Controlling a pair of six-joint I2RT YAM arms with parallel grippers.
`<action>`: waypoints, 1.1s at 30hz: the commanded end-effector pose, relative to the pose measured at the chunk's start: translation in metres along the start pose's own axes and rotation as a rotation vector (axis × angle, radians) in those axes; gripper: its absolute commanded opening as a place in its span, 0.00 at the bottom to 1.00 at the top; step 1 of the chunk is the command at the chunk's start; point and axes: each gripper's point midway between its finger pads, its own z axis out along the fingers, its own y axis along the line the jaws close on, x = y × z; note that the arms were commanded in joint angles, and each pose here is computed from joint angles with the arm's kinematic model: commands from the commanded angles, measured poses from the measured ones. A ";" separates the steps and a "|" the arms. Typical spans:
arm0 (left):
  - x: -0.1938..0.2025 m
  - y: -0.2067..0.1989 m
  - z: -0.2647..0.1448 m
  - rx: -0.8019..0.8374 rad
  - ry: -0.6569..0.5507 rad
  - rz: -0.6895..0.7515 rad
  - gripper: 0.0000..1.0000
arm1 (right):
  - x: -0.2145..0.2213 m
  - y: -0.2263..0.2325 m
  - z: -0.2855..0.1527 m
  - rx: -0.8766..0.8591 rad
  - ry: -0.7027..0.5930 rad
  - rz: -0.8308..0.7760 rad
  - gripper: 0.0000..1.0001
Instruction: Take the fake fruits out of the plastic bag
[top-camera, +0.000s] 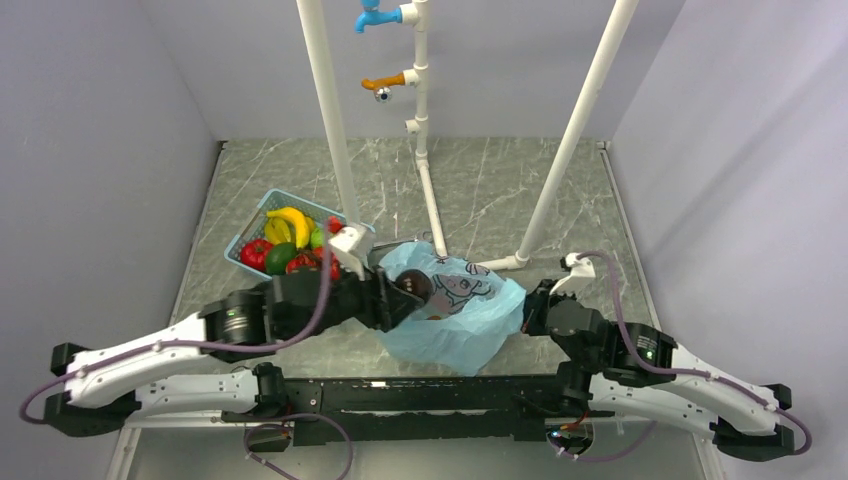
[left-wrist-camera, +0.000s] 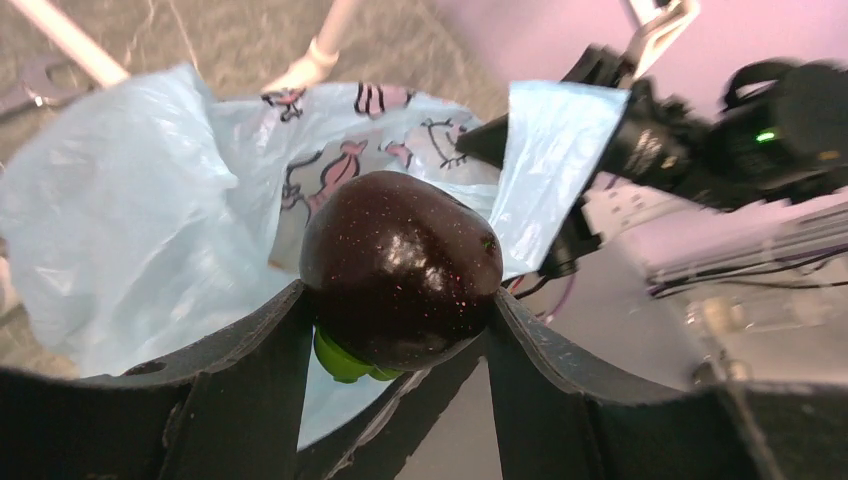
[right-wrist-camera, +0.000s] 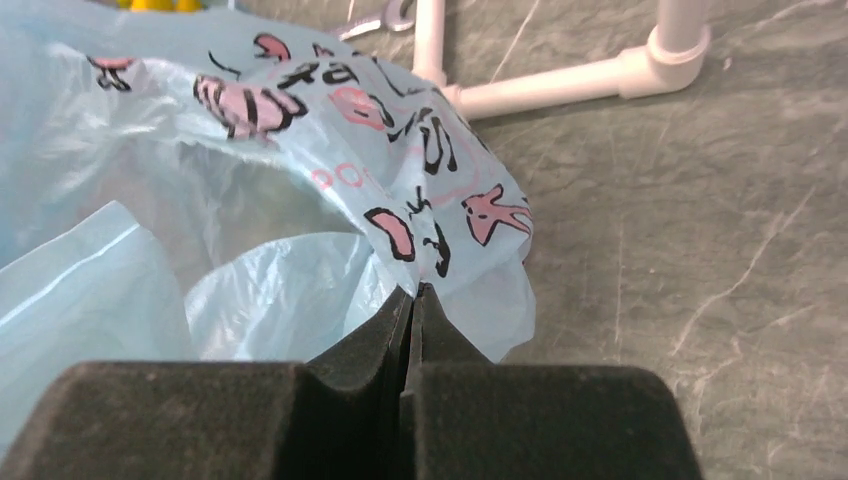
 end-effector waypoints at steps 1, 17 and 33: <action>-0.041 0.000 -0.039 0.037 -0.162 -0.018 0.04 | -0.050 0.003 -0.016 -0.030 -0.185 0.100 0.00; -0.048 0.127 -0.123 -0.547 -0.259 -0.078 0.00 | -0.167 0.113 -0.045 -0.236 -0.372 -0.134 0.00; -0.043 0.232 -0.100 -0.819 -0.156 -0.213 0.00 | -0.138 0.089 -0.043 -0.257 -0.356 -0.196 0.00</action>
